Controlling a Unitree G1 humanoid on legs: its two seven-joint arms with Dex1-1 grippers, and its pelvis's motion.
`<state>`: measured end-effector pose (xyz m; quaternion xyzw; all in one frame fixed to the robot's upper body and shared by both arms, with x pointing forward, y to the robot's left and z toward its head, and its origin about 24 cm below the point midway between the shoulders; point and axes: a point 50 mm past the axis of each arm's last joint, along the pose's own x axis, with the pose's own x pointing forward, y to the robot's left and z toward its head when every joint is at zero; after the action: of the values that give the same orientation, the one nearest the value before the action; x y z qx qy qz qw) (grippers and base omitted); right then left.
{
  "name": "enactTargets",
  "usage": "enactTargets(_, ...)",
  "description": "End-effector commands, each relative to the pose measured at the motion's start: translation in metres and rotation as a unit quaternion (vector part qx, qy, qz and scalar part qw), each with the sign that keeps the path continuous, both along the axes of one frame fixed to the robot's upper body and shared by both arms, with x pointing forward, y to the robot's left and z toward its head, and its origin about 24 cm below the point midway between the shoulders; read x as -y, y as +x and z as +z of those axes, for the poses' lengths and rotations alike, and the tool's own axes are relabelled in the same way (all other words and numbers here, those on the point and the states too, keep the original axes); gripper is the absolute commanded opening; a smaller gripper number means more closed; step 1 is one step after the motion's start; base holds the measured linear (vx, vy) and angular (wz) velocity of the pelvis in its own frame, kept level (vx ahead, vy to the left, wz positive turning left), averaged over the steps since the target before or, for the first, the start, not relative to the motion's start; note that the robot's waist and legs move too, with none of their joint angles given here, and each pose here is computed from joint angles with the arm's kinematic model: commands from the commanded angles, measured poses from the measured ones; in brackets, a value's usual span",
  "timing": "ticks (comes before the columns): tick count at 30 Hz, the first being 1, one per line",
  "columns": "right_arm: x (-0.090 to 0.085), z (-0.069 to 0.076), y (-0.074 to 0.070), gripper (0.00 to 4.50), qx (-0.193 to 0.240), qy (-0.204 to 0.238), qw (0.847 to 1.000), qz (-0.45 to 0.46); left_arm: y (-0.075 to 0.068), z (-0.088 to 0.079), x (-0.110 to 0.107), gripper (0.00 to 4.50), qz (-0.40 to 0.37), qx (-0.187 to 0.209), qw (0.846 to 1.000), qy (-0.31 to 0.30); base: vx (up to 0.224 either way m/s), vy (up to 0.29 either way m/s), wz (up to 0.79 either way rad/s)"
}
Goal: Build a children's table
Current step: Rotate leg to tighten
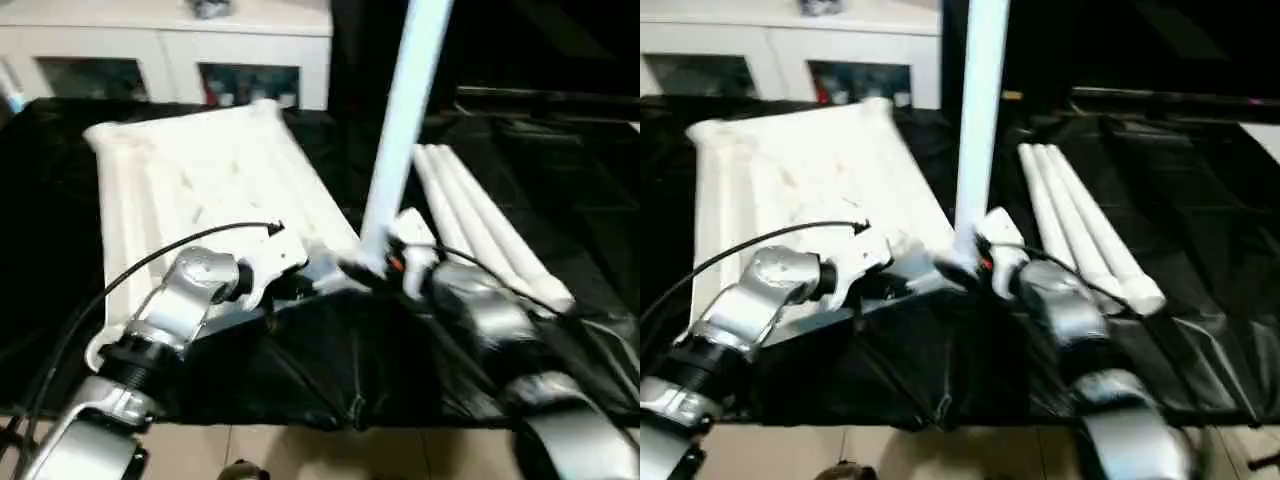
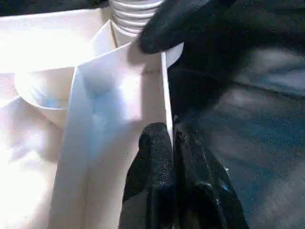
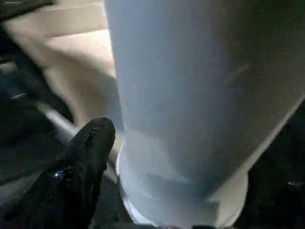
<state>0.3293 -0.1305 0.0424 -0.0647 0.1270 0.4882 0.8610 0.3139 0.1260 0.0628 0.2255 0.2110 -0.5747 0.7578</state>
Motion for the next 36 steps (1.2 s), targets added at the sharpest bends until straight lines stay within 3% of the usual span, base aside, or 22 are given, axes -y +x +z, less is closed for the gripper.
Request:
enactTargets(1,-0.008,0.009,-0.006,3.75,0.002,0.010,0.998,0.064,-0.007,0.003,0.017,0.00,-0.073,-0.003,0.997,-0.014,0.000,0.000,0.00)
enactTargets(9,0.006,0.009,-0.039,3.75,-0.051,-0.015,0.978,0.203,-0.011,0.005,0.000,0.00,-0.127,-0.037,0.991,0.002,0.000,0.000,0.00)
enactTargets(15,0.007,0.006,-0.047,3.11,-0.063,-0.028,0.972,0.223,-0.012,0.005,-0.006,0.00,-0.133,-0.044,0.990,0.012,0.000,0.000,0.00)
enactTargets(24,0.000,0.002,-0.052,2.79,-0.071,-0.029,0.972,0.223,-0.010,0.005,-0.009,0.00,-0.128,-0.041,0.991,0.015,0.000,0.000,0.00)
enactTargets(30,-0.008,-0.003,-0.041,2.77,-0.056,-0.010,0.987,0.151,-0.007,0.007,-0.004,0.00,-0.083,-0.030,0.996,-0.010,0.000,0.000,0.00)
enactTargets(33,-0.020,-0.007,-0.017,2.76,-0.039,0.016,0.999,0.012,0.000,0.008,0.006,0.00,-0.020,-0.009,0.999,-0.029,0.000,0.000,0.00)
enactTargets(36,-0.032,-0.011,-0.004,2.75,-0.047,0.032,0.996,-0.067,0.005,0.007,0.013,0.00,0.022,0.010,0.999,-0.027,0.000,0.000,0.00)
